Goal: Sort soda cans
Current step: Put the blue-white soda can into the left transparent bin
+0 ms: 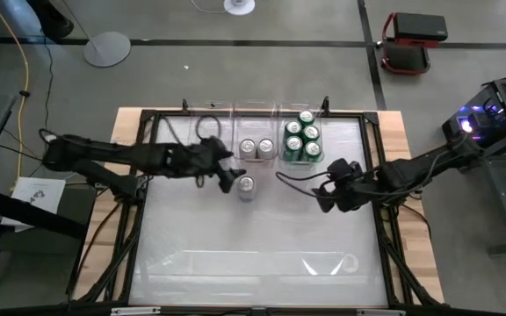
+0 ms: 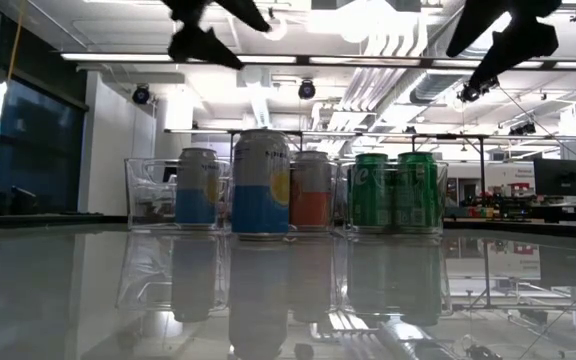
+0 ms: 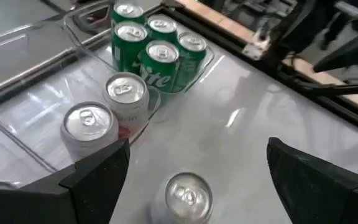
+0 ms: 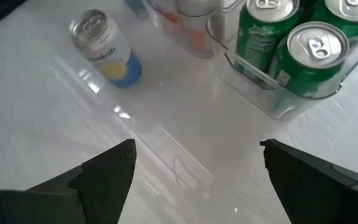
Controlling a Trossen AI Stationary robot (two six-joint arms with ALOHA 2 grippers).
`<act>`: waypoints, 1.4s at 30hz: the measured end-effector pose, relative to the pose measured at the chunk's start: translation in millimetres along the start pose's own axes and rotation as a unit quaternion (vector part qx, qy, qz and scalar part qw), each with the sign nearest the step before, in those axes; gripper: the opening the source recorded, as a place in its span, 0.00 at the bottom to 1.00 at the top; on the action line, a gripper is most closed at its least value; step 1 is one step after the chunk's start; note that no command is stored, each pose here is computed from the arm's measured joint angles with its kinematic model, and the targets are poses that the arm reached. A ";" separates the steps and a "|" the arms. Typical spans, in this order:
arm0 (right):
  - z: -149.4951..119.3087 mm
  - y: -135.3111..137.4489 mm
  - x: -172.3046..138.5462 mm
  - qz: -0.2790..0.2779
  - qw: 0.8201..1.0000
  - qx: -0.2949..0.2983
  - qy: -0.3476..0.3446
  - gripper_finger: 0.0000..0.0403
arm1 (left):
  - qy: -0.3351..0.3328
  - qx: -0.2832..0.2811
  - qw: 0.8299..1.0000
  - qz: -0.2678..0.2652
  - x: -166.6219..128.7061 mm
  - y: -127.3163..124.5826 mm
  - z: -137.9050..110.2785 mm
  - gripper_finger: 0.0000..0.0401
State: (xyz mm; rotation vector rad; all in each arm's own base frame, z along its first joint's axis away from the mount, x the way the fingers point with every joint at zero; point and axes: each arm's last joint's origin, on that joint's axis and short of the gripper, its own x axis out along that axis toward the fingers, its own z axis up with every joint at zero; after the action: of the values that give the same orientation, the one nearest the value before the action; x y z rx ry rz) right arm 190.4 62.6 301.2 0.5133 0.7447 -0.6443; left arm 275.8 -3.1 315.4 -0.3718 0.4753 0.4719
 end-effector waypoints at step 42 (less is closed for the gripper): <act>-11.7 -17.5 8.8 0.031 0.997 -0.073 0.011 0.84 | 0.165 0.036 0.981 0.094 100.5 -27.0 -77.4 0.89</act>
State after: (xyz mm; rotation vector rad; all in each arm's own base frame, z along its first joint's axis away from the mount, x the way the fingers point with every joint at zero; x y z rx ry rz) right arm 178.0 54.8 283.8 0.4083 0.7875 -0.5219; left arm 341.8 -25.4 205.9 -0.3382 0.8530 0.5772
